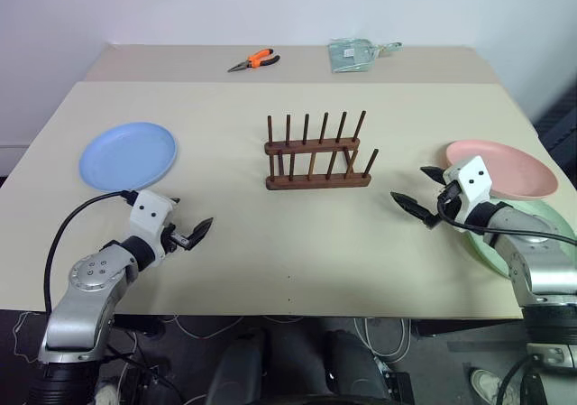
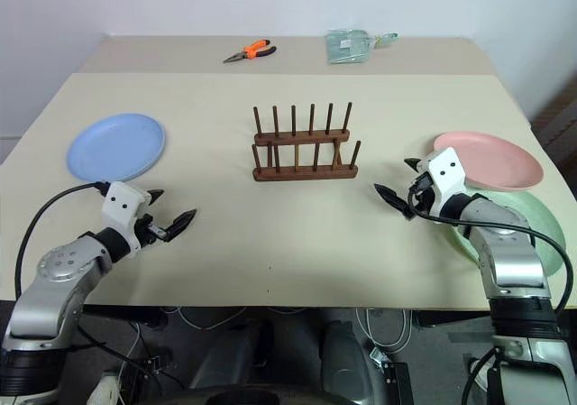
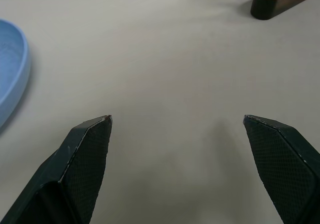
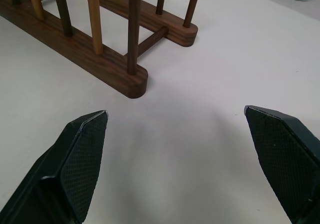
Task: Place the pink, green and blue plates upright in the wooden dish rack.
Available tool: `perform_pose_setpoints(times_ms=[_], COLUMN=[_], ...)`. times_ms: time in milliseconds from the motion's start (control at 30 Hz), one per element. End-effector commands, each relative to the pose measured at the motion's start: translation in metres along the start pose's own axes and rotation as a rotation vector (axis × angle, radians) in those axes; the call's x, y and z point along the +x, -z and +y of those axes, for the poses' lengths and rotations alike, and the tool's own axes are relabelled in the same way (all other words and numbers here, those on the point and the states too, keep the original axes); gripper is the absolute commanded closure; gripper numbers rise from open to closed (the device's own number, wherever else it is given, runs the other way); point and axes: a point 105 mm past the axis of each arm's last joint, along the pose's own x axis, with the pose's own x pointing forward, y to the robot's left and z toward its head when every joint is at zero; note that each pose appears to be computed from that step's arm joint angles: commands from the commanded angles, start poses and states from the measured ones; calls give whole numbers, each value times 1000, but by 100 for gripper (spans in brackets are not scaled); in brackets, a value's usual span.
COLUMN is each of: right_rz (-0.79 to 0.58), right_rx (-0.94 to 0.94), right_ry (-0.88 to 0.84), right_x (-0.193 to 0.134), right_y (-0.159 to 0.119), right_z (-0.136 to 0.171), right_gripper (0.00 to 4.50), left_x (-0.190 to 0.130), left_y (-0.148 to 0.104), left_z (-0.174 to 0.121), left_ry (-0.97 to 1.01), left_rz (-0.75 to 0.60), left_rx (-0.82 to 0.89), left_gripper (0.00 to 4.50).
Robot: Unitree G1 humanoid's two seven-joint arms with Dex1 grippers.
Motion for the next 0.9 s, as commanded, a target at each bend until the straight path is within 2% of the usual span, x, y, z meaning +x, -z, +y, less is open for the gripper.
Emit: perform_pose_setpoints(times_ms=[33, 233, 433, 533, 667, 800, 900], right_rz=[-51, -72, -81, -85, -101, -93, -84], right_rx=[-40, -49, -12, 0, 0, 7, 3], right_ry=[7, 22, -29, -12, 7, 39, 48], right_x=[6, 12, 14, 15, 10, 1, -2], right_y=[-16, -21, -20, -17, -20, -17, -16], right_z=[0, 1, 23, 29, 42, 45, 49], right_gripper=[0, 0, 0, 0, 0, 0, 0], left_x=[3, 10, 27, 50, 81, 121, 135], left_y=[-9, -10, -8, -7, -10, -18, -22], left_z=[2, -2, -11, -32, -44, -57, -65], left_ry=[5, 51, 183, 338, 490, 576, 619], left_rz=[-38, -48, -40, -17, 1, 20, 24], left_rx=[27, 41, 38, 82, 135, 175, 192], left_gripper=[19, 19, 19, 19, 19, 19, 19])
